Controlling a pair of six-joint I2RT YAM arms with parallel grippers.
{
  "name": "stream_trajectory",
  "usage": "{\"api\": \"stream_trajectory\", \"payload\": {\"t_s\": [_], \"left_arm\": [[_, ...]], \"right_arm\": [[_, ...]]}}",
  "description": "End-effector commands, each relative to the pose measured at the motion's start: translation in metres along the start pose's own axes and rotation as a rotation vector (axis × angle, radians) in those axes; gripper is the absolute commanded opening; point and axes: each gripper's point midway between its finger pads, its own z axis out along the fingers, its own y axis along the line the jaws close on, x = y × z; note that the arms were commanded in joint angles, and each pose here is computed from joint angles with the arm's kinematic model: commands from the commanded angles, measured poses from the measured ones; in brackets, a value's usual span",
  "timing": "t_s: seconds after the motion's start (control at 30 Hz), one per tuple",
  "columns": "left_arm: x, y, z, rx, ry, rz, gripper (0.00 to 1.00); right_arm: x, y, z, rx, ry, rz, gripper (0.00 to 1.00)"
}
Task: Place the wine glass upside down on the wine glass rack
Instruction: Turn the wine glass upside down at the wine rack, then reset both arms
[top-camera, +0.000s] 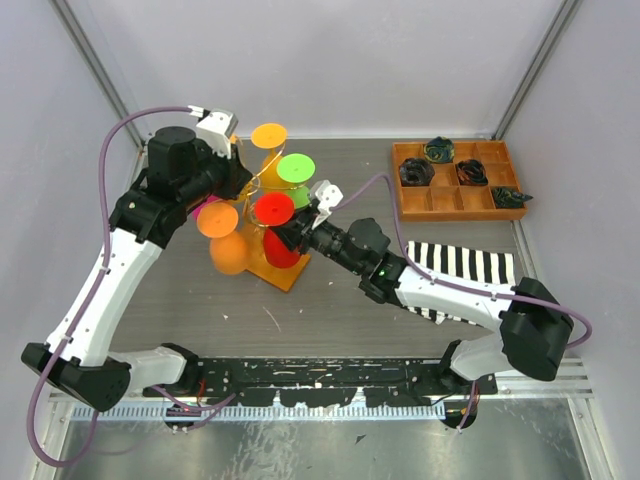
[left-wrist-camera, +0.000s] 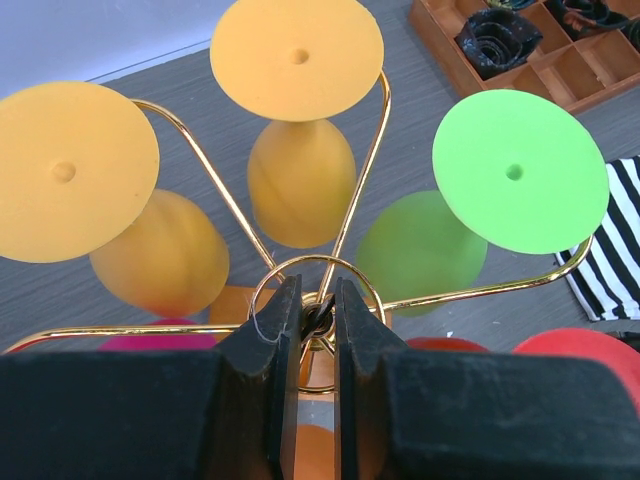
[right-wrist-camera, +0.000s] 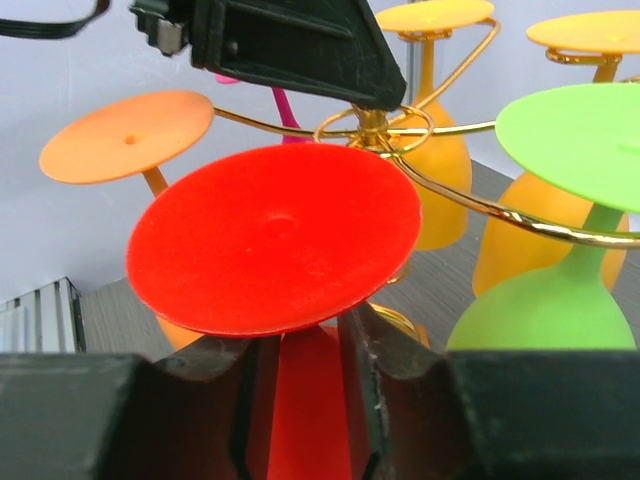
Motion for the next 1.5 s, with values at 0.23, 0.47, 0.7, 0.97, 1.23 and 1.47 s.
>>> {"api": "stream_trajectory", "payload": {"t_s": [0.23,0.47,0.7,0.97,1.23,1.47], "left_arm": [[-0.008,0.006,-0.007,-0.029,-0.036,-0.011,0.14],[-0.021,0.004,-0.009,-0.021,-0.073,-0.013,0.29],[-0.035,0.000,-0.014,-0.007,-0.107,-0.015,0.47],[-0.061,-0.005,-0.033,0.011,-0.201,-0.030,0.59],[-0.069,0.007,-0.101,-0.080,-0.400,-0.068,0.79],[-0.013,0.021,-0.158,-0.174,-0.398,-0.089,0.97]], "right_arm": [[-0.034,0.003,-0.019,0.014,-0.032,-0.021,0.43],[-0.025,-0.010,-0.036,0.081,0.007,-0.044,0.49],[-0.020,-0.014,-0.049,0.107,0.040,-0.039,0.51],[-0.006,-0.022,-0.068,0.169,0.104,0.007,0.52],[-0.015,-0.060,-0.107,0.442,0.207,0.042,0.53],[-0.029,-0.073,-0.151,0.567,0.232,0.063,0.63]]}}
